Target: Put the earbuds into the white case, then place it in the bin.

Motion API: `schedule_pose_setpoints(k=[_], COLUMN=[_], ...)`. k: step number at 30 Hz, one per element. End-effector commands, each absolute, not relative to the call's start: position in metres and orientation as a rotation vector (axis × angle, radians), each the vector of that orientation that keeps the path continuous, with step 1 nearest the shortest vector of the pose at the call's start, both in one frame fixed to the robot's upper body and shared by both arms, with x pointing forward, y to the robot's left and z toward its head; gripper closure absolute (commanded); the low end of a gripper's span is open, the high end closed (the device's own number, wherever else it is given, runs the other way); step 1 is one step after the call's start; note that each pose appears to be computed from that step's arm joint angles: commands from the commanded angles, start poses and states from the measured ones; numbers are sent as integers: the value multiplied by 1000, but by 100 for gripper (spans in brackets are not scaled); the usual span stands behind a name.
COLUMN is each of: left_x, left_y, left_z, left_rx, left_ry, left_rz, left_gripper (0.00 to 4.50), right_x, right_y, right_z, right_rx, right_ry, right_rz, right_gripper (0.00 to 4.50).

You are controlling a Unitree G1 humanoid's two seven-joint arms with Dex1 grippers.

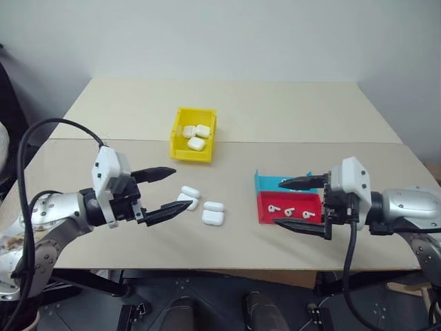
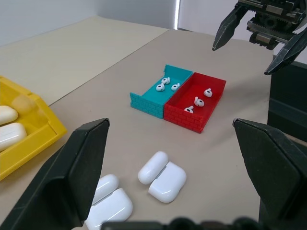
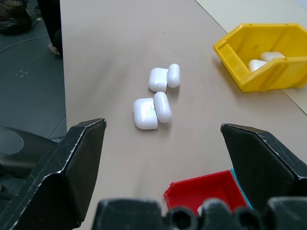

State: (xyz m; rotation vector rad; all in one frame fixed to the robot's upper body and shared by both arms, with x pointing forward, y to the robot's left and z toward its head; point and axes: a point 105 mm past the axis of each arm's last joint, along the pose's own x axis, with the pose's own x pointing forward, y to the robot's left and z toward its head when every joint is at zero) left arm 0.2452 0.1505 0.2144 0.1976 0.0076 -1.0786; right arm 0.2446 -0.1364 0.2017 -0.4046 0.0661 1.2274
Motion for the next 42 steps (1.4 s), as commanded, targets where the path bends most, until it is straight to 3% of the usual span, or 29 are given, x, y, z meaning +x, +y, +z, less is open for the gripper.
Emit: schedule_pose_setpoints(k=[1,12,14,22,33,42], left_x=[242,247,259,291,331,334], left_y=[145,153,158,156,139,131], left_z=[223,219,215,190,153,130], left_rx=[225,278,358,528,387,436], left_ry=[-44,12,54,350,797,876], left_rz=[-1102,-1084,-1019,-909,-622,-531], left_gripper=[0,0,0,0,0,0], right_x=[242,242,245,255,251,248], right_y=[-137,-142,-145,-150,-144,-141], right_z=[216,221,222,230,228,227], right_rx=[-429,-428,-453,-446,-450,-446], right_ry=[-2,-16,-5,84,94,78], right_rz=[1226,1209,1193,1052,1026,1023], right_gripper=[4,4,4,4,4,4])
